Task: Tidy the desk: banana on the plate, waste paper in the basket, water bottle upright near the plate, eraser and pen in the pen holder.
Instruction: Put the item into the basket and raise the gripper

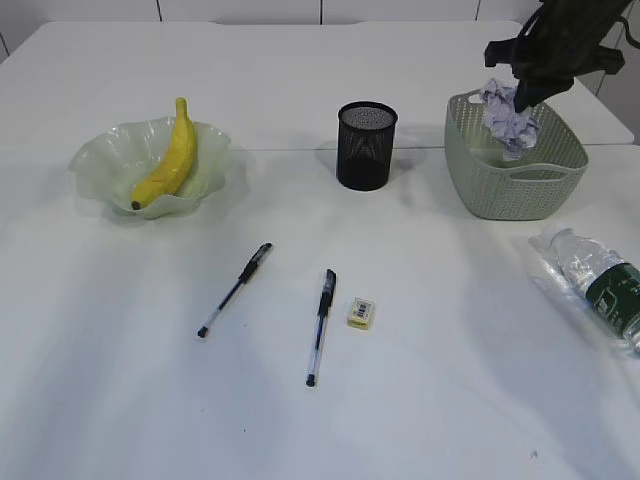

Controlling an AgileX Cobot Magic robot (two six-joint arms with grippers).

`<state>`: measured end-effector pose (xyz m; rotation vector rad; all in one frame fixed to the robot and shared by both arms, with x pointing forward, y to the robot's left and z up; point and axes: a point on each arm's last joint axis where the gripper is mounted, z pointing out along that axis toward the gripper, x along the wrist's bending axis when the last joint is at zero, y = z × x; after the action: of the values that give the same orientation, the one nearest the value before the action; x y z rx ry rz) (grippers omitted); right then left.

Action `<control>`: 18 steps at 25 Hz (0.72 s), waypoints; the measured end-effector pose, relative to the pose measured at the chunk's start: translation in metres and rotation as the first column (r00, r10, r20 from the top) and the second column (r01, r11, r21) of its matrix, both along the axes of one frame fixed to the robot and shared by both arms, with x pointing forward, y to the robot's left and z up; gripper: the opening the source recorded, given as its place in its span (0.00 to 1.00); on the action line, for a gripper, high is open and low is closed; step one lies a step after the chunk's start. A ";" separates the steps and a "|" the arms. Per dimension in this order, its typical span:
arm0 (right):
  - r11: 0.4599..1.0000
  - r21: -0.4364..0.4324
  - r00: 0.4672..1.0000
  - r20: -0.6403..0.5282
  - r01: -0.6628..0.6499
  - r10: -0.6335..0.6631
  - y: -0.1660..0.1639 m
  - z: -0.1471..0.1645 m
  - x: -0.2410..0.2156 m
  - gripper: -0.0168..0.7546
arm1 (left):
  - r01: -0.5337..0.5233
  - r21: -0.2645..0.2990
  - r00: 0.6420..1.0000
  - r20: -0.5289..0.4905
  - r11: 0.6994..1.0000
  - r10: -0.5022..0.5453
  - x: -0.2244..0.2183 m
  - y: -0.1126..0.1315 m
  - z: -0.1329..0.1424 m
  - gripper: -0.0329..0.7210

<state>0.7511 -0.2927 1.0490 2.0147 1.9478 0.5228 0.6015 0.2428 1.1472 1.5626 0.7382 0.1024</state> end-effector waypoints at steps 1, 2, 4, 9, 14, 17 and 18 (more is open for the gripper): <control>1.000 0.000 1.000 -0.011 0.000 0.000 0.000 -0.006 0.002 0.01 | 0.000 0.002 1.000 0.000 1.000 0.000 0.000 0.000 0.000 0.38; 1.000 0.001 1.000 -0.021 0.000 0.000 0.000 -0.011 0.003 0.01 | -0.004 0.002 1.000 0.000 1.000 0.004 0.000 0.000 0.000 0.38; 1.000 0.001 0.999 -0.035 0.000 0.000 0.000 -0.018 0.005 0.01 | -0.013 0.004 1.000 0.001 1.000 0.013 0.001 0.001 0.000 0.38; 1.000 -0.016 1.000 -0.029 0.005 -0.005 -0.001 -0.021 0.007 0.03 | -0.023 0.005 1.000 0.002 1.000 0.023 0.002 0.001 0.000 0.38; 1.000 -0.016 1.000 -0.005 0.006 -0.006 -0.001 -0.020 0.009 0.11 | -0.020 0.028 1.000 0.001 0.999 0.020 0.002 0.001 -0.002 0.38; 1.000 -0.014 1.000 0.009 0.006 -0.006 -0.001 -0.020 0.010 0.27 | -0.018 0.040 1.000 0.001 0.999 0.018 0.001 0.001 -0.003 0.38; 1.000 -0.014 1.000 0.017 0.006 -0.006 -0.001 -0.019 0.011 0.34 | -0.018 0.040 1.000 0.001 0.999 0.018 0.001 0.001 -0.003 0.38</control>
<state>0.7618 -0.2940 1.0297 2.0007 1.9294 0.5223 0.6029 0.2443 1.1441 1.5944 0.7540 0.1314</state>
